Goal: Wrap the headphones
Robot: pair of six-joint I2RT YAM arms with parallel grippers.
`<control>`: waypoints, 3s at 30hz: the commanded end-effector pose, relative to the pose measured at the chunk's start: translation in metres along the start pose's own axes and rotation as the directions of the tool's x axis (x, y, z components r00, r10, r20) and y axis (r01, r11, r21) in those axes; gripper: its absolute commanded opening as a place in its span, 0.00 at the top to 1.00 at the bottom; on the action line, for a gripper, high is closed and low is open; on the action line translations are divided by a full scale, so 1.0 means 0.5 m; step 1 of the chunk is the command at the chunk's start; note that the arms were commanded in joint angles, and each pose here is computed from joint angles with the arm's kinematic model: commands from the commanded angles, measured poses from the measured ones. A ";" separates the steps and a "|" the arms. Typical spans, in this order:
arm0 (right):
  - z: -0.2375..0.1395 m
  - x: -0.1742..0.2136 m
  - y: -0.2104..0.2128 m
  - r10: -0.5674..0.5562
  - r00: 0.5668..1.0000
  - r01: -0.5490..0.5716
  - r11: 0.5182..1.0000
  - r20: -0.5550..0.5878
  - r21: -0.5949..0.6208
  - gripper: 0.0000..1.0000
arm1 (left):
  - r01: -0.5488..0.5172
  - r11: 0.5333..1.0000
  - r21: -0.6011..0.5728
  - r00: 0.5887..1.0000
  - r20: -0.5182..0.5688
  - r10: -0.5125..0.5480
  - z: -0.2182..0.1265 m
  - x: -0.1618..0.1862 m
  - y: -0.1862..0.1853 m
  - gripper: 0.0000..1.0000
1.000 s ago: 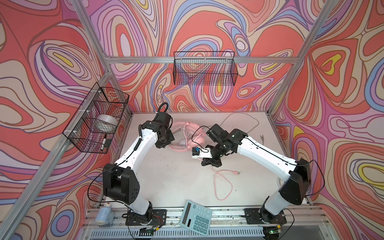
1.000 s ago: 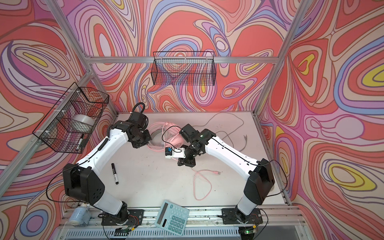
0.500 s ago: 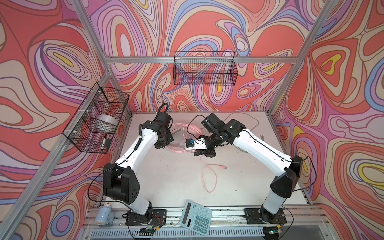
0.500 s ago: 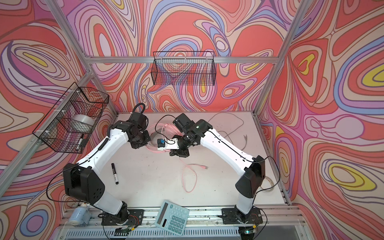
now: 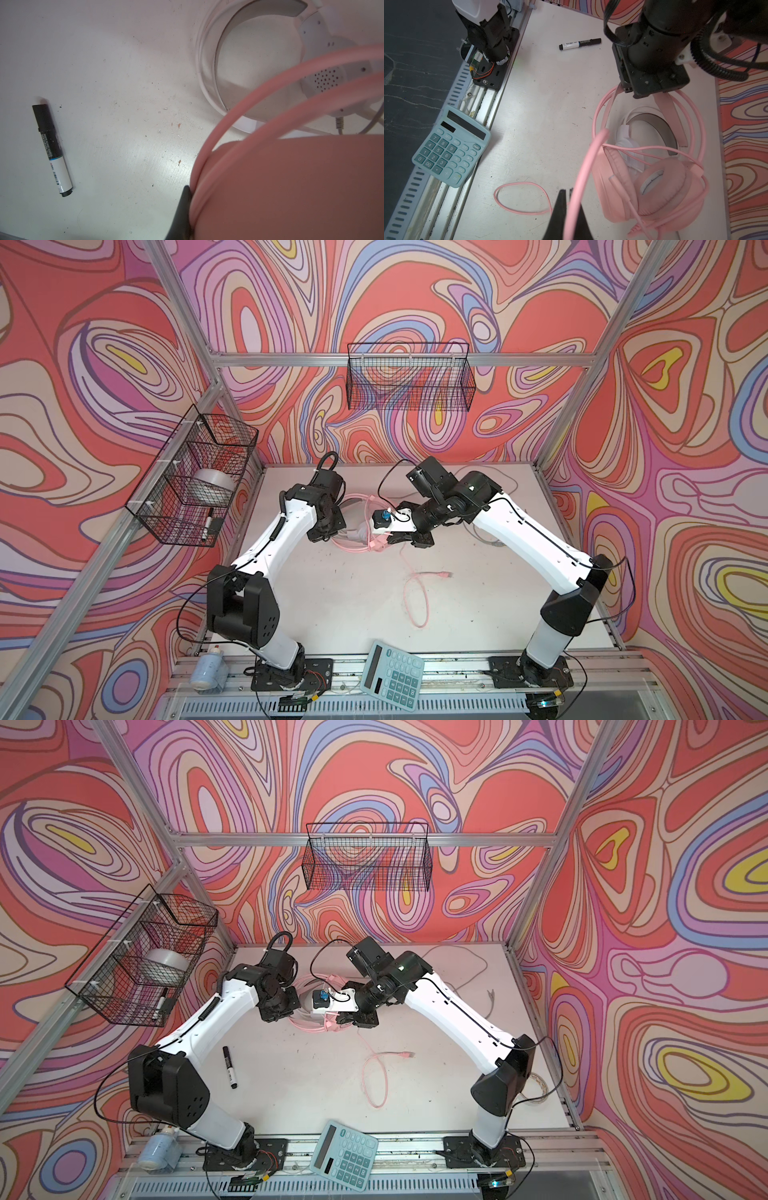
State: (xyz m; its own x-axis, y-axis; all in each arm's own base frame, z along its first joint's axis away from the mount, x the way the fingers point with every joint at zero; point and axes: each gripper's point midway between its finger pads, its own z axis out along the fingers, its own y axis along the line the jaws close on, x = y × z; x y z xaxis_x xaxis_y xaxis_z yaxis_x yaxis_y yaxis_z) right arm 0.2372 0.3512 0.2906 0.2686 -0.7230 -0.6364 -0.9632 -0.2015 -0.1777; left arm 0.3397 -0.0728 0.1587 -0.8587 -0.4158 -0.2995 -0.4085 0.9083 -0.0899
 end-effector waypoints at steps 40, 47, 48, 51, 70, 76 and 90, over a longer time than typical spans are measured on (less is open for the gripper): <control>-0.042 -0.010 -0.127 -0.111 0.984 0.143 0.959 -0.139 0.245 1.00 | -0.175 0.976 -0.131 0.984 -0.005 0.175 -0.009 0.017 0.048 1.00; -0.037 0.013 -0.218 0.069 0.992 -0.032 0.943 -0.101 0.331 1.00 | -0.246 0.969 -0.020 0.969 -0.005 0.246 -0.013 0.029 0.005 1.00; -0.033 0.023 -0.229 0.095 0.991 -0.057 0.940 -0.097 0.336 1.00 | -0.252 0.968 -0.012 0.968 -0.008 0.252 -0.013 0.030 0.004 1.00; -0.026 0.045 -0.256 0.176 0.982 -0.143 0.928 -0.065 0.344 1.00 | -0.275 0.961 0.004 0.961 -0.013 0.275 -0.015 0.034 -0.003 1.00; 0.030 0.178 -0.346 0.561 0.823 -0.550 0.749 0.090 0.370 1.00 | -0.417 0.904 0.091 0.909 0.016 0.417 -0.046 0.070 -0.016 1.00; 0.065 0.212 -0.350 0.637 0.764 -0.633 0.706 0.105 0.318 1.00 | -0.418 0.897 0.140 0.908 0.029 0.419 -0.062 0.077 -0.027 1.00; 0.098 0.276 -0.352 0.733 0.659 -0.746 0.612 0.166 0.263 0.99 | -0.415 0.892 0.181 0.909 0.054 0.412 -0.066 0.082 -0.036 1.00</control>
State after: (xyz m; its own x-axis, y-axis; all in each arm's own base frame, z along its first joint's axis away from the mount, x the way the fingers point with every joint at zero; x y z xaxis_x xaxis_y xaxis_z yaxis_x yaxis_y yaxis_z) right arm 0.4285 0.3232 0.1890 -0.5162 -0.5791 -0.6311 -0.8154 0.5577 0.1553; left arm 0.3107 -0.0988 0.1701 -0.9365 -0.0321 -0.3493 -0.0032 0.9965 -0.0830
